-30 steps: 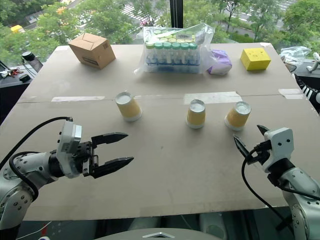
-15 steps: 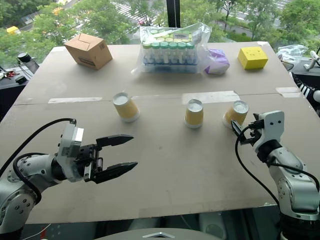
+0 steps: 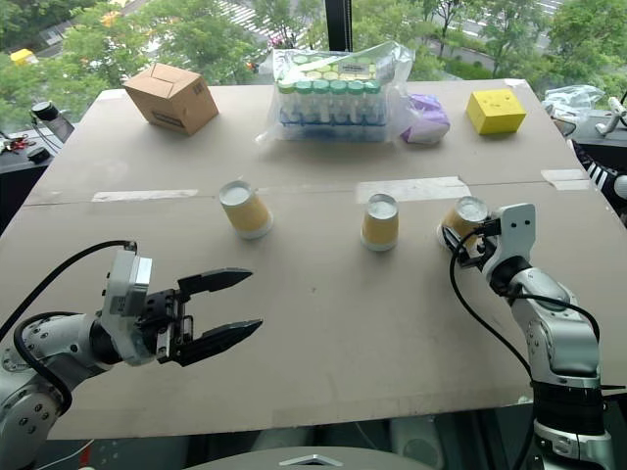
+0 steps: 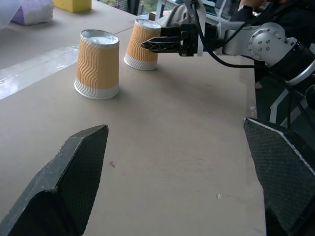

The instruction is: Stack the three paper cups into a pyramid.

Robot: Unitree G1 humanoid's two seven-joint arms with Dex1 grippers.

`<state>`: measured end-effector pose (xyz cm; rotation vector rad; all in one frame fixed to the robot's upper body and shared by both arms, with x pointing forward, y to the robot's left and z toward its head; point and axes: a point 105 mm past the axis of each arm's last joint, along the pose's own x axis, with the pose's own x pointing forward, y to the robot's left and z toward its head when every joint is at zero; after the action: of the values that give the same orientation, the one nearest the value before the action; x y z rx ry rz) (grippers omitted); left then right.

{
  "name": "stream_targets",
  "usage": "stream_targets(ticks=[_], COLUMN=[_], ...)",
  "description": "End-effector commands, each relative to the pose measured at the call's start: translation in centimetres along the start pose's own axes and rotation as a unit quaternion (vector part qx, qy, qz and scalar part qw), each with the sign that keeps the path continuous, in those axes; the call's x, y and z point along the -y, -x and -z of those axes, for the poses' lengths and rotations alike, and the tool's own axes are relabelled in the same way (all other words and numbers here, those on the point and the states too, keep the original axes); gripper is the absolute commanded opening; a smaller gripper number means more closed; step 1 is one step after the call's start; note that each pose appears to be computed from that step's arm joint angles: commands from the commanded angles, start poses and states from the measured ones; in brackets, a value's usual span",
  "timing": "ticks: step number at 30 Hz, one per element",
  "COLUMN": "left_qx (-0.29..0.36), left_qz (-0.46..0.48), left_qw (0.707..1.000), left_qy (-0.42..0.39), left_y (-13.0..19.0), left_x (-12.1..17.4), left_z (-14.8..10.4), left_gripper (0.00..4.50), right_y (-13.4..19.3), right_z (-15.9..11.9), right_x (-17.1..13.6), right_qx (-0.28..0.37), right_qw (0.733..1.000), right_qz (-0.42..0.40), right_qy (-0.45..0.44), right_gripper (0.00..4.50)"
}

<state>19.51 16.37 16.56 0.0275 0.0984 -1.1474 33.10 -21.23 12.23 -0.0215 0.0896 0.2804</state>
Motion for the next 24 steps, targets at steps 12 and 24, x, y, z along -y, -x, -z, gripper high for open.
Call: stream_targets(ticks=[12,24], left_qx=[0.011,0.002], left_qz=[0.006,0.013], left_qw=[1.0,1.0], left_qy=[-0.012,0.002], left_y=[0.0,0.1], left_x=[0.7,0.4], left_z=[-0.4,0.3], left_gripper=[4.5,4.5], right_y=[1.1,7.2], right_z=[-2.1,-0.3], right_x=[0.4,-8.1], right_qx=[0.035,-0.029], right_qw=[0.997,0.961], right_qz=[-0.053,-0.259], right_qy=[0.04,0.093], right_gripper=[1.64,1.64])
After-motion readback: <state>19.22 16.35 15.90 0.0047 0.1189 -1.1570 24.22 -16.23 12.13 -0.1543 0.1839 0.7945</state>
